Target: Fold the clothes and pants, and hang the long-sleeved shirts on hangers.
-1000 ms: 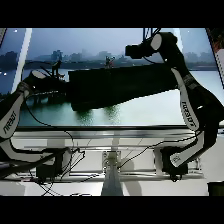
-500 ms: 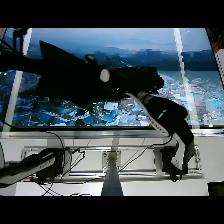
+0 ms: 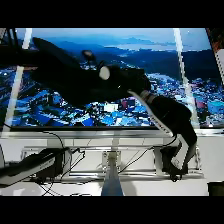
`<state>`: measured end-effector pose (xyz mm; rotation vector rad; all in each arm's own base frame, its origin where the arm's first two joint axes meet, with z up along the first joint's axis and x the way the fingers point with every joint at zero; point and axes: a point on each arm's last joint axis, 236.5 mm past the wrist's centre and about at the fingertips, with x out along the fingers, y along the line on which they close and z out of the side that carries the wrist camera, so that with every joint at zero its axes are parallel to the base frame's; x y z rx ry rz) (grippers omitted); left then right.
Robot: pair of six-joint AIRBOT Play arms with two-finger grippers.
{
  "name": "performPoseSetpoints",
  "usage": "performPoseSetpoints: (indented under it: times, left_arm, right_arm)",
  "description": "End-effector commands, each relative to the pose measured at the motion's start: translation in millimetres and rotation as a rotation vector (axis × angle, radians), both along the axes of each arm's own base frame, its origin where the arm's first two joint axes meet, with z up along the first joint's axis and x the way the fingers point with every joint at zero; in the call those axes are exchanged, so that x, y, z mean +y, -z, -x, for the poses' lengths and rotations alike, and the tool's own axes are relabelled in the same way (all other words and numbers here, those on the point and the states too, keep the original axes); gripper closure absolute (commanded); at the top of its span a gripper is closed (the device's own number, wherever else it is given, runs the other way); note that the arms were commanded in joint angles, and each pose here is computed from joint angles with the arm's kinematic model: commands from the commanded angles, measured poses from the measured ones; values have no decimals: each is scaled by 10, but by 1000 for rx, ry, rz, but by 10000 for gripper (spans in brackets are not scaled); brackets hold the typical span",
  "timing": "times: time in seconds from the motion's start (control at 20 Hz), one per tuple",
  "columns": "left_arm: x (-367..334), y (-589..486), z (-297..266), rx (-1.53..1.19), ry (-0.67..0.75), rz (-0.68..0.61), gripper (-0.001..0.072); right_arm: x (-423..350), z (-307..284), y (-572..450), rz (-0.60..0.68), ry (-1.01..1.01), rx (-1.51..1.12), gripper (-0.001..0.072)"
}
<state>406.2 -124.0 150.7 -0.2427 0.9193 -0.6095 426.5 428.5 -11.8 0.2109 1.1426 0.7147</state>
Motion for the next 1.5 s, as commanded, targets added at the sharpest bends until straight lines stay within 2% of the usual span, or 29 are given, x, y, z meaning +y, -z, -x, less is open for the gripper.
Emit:
performPoseSetpoints:
  times: [0.0, 0.15, 0.25, 0.3, 0.35, 0.4, 0.45, 0.5, 0.55, 0.7, 0.8, 0.9, 0.95, 1.0, 1.05, 1.1, 1.15, 1.2, 1.35, 1.45]
  left_arm:
    - [-855, 257, -46, 71, 121, 131, 685]
    - [-1881, 509, -39, 94, 180, 249, 685]
    - [-2513, 587, -46, 88, 139, 352, 684]
    - [-2774, 613, -50, 76, 100, 394, 630]
    - [-2957, 612, -59, 39, 71, 412, 435]
    - [-3088, 601, -70, -39, 63, 396, 194]
    - [-3174, 559, -63, -117, 71, 372, 42]
    - [-3232, 508, -53, -183, 82, 350, 4]
    - [-3268, 481, -25, -219, 101, 335, 4]
    - [-3217, 485, -39, -251, 134, 298, 7]
    - [-3115, 534, -86, -246, 154, 273, 8]
    - [-2972, 637, -130, -247, 193, 216, 18]
    - [-2862, 718, -168, -256, 219, 163, 49]
    - [-2741, 795, -220, -266, 238, 112, 182]
    - [-2593, 868, -299, -278, 247, 59, 370]
    - [-2450, 925, -381, -286, 246, 17, 515]
    - [-2313, 990, -457, -288, 243, -20, 623]
    - [-2187, 1069, -530, -284, 237, -51, 685]
    - [-2057, 1381, -560, -202, 234, -73, 685]
    - [-2182, 1688, -344, -108, 301, -79, 685]
  right_arm:
    - [-1502, -598, -91, 212, 143, 4, 650]
    - [-2641, -888, -380, 220, 333, 38, 650]
    - [-3325, -964, -587, 216, 453, 40, 650]
    - [-3609, -977, -671, 215, 504, 37, 651]
    - [-3889, -985, -756, 214, 554, 29, 650]
    - [-4126, -984, -823, 213, 598, 21, 650]
    - [-4356, -968, -873, 214, 641, 19, 650]
    - [-4543, -939, -881, 218, 672, 27, 650]
    - [-4705, -899, -867, 229, 683, 35, 650]
    - [-5048, -714, -750, 299, 600, 51, 651]
    - [-5129, -619, -618, 295, 547, 67, 651]
    - [-4916, -540, -430, 187, 424, 79, 651]
    - [-4733, -499, -336, 90, 392, 108, 646]
    - [-4564, -477, -259, 4, 390, 141, 460]
    - [-4381, -462, -181, -72, 392, 175, 125]
    - [-4213, -427, -100, -117, 384, 208, 22]
    - [-4060, -363, 19, -121, 359, 244, 22]
    - [-3909, -301, 133, -109, 327, 273, 21]
    - [-3502, -293, 270, -89, 249, 271, 21]
    - [-3304, -382, 272, -75, 234, 225, 22]
